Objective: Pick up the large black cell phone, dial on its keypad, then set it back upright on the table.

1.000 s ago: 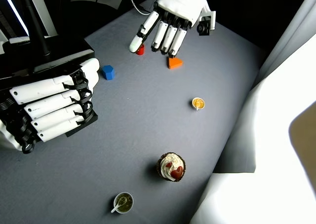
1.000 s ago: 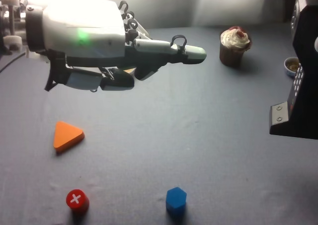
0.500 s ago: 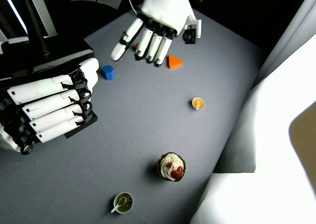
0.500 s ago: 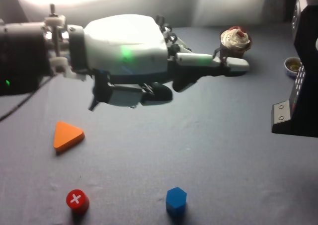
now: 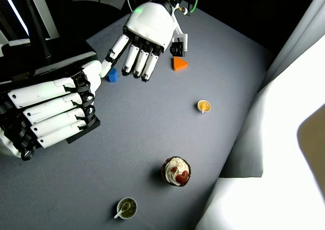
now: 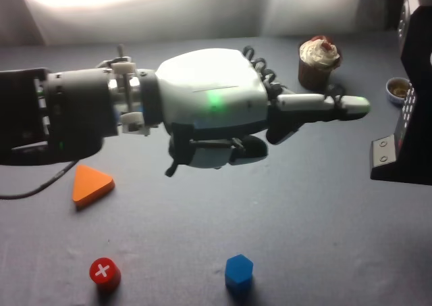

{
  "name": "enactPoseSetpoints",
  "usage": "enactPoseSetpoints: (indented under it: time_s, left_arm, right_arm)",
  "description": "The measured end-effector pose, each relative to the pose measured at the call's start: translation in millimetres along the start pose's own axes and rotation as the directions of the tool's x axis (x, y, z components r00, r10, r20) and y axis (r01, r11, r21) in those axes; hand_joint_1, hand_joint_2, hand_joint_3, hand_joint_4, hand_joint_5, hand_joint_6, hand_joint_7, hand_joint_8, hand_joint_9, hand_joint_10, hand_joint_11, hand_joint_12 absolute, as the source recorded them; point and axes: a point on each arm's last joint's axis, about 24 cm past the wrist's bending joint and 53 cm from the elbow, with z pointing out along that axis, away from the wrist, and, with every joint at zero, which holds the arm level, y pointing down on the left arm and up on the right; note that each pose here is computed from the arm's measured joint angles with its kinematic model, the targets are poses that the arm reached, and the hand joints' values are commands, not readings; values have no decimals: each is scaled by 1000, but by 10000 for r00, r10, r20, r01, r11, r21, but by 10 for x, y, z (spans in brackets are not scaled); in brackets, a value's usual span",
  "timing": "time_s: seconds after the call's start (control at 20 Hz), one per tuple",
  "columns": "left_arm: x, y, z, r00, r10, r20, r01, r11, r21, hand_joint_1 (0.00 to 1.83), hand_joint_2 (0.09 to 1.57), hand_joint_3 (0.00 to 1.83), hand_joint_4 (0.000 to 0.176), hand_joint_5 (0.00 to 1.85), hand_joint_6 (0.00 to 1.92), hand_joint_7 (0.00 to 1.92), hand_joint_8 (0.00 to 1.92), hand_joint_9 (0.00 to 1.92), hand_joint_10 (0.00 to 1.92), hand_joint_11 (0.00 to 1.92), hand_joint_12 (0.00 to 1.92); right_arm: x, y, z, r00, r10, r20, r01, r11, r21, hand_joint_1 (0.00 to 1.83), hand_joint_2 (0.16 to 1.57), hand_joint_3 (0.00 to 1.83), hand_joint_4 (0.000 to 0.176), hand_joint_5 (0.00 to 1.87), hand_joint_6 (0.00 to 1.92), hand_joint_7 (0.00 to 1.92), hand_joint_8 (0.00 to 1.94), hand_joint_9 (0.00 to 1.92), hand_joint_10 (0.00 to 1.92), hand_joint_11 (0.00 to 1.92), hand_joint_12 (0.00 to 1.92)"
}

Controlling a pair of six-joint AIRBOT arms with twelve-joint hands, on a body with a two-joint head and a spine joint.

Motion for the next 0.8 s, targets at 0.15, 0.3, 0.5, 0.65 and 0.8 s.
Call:
enactPoseSetpoints:
  time_s: [0.15, 0.3, 0.5, 0.65, 0.8]
  left_arm:
    - [19, 37, 57, 10000, 31, 37, -30, 9998, -183, 1270, 1343, 12, 59, 0, 0, 557, 1733, 800, 1921, 749, 1921]
    - [61, 60, 136, 10000, -29, 15, 29, 9996, -286, 1268, 1350, 14, 63, 0, 0, 544, 1753, 795, 1921, 759, 1921]
    - [100, -14, 249, 10000, -53, -1, 53, 10000, -8, 1277, 1337, 7, 63, 0, 0, 567, 1720, 779, 1921, 716, 1921]
    - [47, -84, 307, 9999, -48, 162, 45, 9998, 196, 1276, 1338, 7, 59, 0, 0, 567, 1719, 779, 1921, 726, 1921]
    - [81, -118, 342, 9999, -121, 111, 119, 9996, 238, 1279, 1328, 2, 53, 0, 0, 587, 1689, 780, 1921, 724, 1921]
  right_arm:
    - [2, 1, 0, 10000, -10, -8, 10, 10000, -2, 1381, 1109, 0, 0, 937, 849, 993, 933, 953, 1279, 944, 1308]
    - [11, -3, 0, 10000, -30, -44, 30, 10000, 7, 1383, 1101, 0, 0, 948, 862, 1023, 874, 962, 1250, 903, 1273]
    - [14, -16, 1, 10000, -21, -38, 21, 10000, 25, 1377, 1121, 0, 0, 907, 930, 973, 970, 924, 1300, 908, 1354]
    - [17, -13, 1, 10000, -27, -49, 27, 10000, 12, 1378, 1114, 0, 0, 918, 925, 993, 939, 927, 1284, 885, 1287]
    - [-9, -16, 1, 9999, -104, 61, 104, 9999, 24, 1380, 1112, 0, 0, 927, 885, 989, 941, 946, 1275, 902, 1294]
